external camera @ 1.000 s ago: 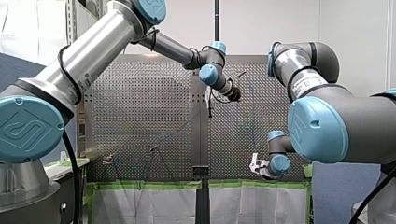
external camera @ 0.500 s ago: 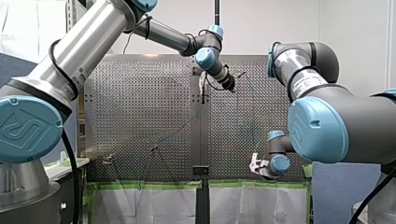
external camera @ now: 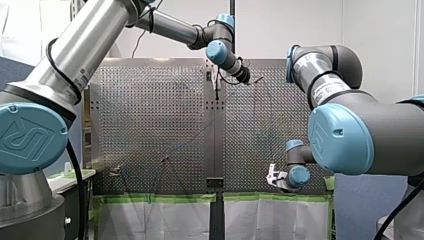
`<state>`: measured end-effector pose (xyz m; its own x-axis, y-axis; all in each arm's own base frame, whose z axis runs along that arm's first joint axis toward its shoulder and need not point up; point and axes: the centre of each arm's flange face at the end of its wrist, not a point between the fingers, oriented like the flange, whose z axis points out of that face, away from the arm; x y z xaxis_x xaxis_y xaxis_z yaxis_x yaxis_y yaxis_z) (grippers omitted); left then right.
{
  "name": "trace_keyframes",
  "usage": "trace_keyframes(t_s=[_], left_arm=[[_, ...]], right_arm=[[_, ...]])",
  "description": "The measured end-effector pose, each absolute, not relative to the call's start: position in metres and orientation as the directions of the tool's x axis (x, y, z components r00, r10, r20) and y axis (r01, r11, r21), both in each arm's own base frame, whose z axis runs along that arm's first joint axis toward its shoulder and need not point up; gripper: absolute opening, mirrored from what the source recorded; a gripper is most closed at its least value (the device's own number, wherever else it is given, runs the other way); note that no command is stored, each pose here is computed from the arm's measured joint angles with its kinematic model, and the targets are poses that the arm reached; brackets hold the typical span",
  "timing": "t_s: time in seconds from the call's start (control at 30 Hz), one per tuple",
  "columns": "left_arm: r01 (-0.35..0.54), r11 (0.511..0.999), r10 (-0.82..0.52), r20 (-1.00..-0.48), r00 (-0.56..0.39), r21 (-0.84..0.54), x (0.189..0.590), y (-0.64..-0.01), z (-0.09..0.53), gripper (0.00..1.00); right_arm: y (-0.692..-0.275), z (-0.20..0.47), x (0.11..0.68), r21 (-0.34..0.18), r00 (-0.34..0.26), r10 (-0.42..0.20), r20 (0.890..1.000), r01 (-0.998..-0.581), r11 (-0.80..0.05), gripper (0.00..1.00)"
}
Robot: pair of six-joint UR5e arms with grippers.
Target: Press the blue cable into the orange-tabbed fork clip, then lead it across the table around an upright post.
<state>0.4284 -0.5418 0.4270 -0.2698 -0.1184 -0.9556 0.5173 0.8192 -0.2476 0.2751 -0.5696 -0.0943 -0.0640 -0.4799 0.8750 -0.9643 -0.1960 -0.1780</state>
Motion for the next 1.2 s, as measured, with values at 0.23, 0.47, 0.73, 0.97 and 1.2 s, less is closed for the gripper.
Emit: trace_keyframes(t_s=[0.23, 0.47, 0.73, 0.97, 1.2], left_arm=[[0.524, 0.813, -0.127, -0.955, -0.267, -0.255, 0.429, -0.542, 0.429, 1.00], [0.537, 0.801, -0.130, -0.953, -0.274, -0.264, 0.430, -0.542, 0.430, 1.00], [0.514, 0.817, -0.134, -0.953, -0.271, -0.262, 0.434, -0.537, 0.429, 1.00], [0.496, 0.829, -0.133, -0.953, -0.273, -0.258, 0.435, -0.534, 0.429, 1.00], [0.449, 0.859, -0.126, -0.952, -0.279, -0.245, 0.437, -0.528, 0.427, 1.00]], right_arm=[[-0.570, -0.094, 0.276, -0.178, -0.064, -0.479, 0.875, -0.964, -0.197, 0.00], [-0.571, -0.093, 0.276, -0.178, -0.064, -0.477, 0.876, -0.964, -0.197, 0.00], [-0.571, -0.093, 0.276, -0.178, -0.064, -0.477, 0.877, -0.964, -0.197, 0.00], [-0.570, -0.094, 0.277, -0.178, -0.064, -0.477, 0.876, -0.964, -0.199, 0.00], [-0.570, -0.093, 0.277, -0.178, -0.063, -0.477, 0.877, -0.963, -0.200, 0.00]])
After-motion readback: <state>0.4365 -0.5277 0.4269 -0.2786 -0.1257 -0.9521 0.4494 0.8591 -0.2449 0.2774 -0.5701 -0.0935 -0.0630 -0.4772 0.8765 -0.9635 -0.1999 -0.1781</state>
